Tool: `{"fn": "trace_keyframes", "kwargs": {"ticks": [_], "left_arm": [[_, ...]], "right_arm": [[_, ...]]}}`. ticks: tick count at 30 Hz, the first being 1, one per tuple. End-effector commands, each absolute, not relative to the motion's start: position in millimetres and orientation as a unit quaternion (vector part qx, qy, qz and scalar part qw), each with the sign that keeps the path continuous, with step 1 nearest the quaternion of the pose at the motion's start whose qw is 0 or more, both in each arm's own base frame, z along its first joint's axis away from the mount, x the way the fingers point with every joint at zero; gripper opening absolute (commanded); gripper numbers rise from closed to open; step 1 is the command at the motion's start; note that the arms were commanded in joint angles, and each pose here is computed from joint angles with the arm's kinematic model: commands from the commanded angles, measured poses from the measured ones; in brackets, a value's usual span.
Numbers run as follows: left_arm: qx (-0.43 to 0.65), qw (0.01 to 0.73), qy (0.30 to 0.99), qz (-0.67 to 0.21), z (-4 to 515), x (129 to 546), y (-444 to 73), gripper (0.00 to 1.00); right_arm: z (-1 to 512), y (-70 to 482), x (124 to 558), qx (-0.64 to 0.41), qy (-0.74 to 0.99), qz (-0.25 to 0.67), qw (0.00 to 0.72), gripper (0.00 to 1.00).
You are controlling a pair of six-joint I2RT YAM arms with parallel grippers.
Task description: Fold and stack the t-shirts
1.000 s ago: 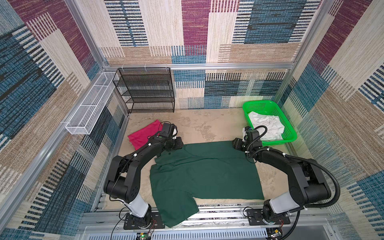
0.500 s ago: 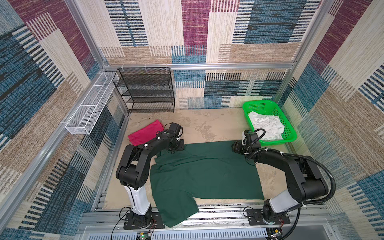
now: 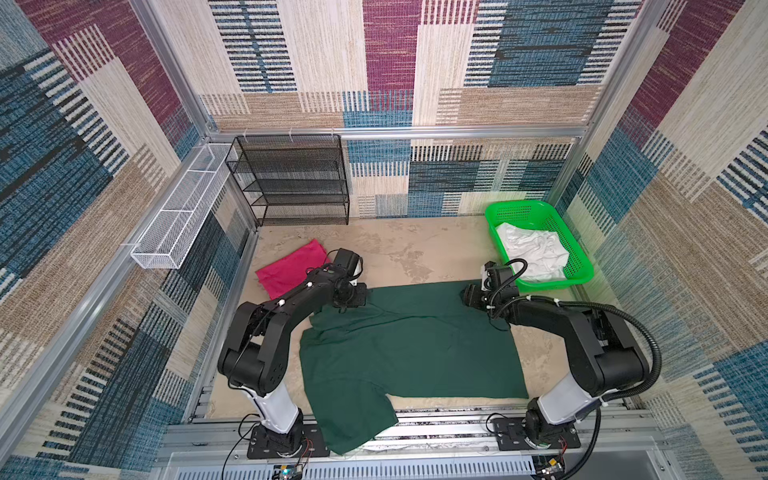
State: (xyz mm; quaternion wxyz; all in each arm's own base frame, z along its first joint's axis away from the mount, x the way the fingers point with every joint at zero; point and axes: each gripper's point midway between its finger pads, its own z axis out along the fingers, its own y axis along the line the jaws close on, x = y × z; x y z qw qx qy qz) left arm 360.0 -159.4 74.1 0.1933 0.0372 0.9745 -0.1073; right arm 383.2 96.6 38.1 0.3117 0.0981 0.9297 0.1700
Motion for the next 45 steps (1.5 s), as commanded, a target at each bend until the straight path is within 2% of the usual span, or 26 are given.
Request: {"fn": "trace_keyframes", "kwargs": {"ticks": [1,6,10,14,17,19,22,24,29,33,36,45], "left_arm": [[0.023,0.184,0.976,-0.114,84.9,333.8,-162.0,0.0],[0.01,0.186,0.975,-0.119,99.0,288.0,-163.7,0.0],[0.021,0.196,0.966,-0.169,100.6,263.7,-172.4,0.19],[0.099,0.231,0.941,-0.228,115.9,256.5,-189.8,0.28],[0.122,0.281,0.931,-0.2,137.6,270.5,-179.7,0.45],[0.094,0.32,0.928,-0.165,154.3,293.0,-159.4,0.51],[0.005,0.33,0.934,-0.135,160.8,326.3,-117.7,0.52],[0.0,0.303,0.943,-0.134,151.4,335.3,-111.9,0.52],[0.029,0.224,0.961,-0.162,119.4,315.6,-140.3,0.55],[0.005,0.206,0.972,-0.112,104.7,284.6,-141.3,0.54],[-0.026,0.204,0.971,-0.121,96.3,269.4,-143.4,0.53],[-0.08,0.211,0.955,-0.193,76.7,281.0,-169.8,0.48]], "right_arm": [[35.9,95.2,386.0,0.104,0.929,0.167,0.314,0.68],[31.4,95.1,388.9,0.108,0.929,0.166,0.312,0.68],[28.5,97.5,393.2,0.106,0.93,0.169,0.309,0.68],[26.2,95.1,396.0,0.11,0.932,0.16,0.306,0.68],[27.6,92.5,395.8,0.117,0.931,0.155,0.308,0.69],[27.7,92.0,395.1,0.12,0.931,0.155,0.307,0.69],[25.1,92.5,392.6,0.118,0.933,0.156,0.302,0.7],[24.2,93.1,390.4,0.116,0.934,0.157,0.299,0.71],[23.9,93.0,386.8,0.114,0.935,0.158,0.298,0.71],[24.4,96.0,387.6,0.111,0.935,0.165,0.295,0.72],[26.2,97.1,389.6,0.108,0.934,0.166,0.296,0.72],[24.6,97.0,386.5,0.107,0.935,0.167,0.293,0.72]]}}
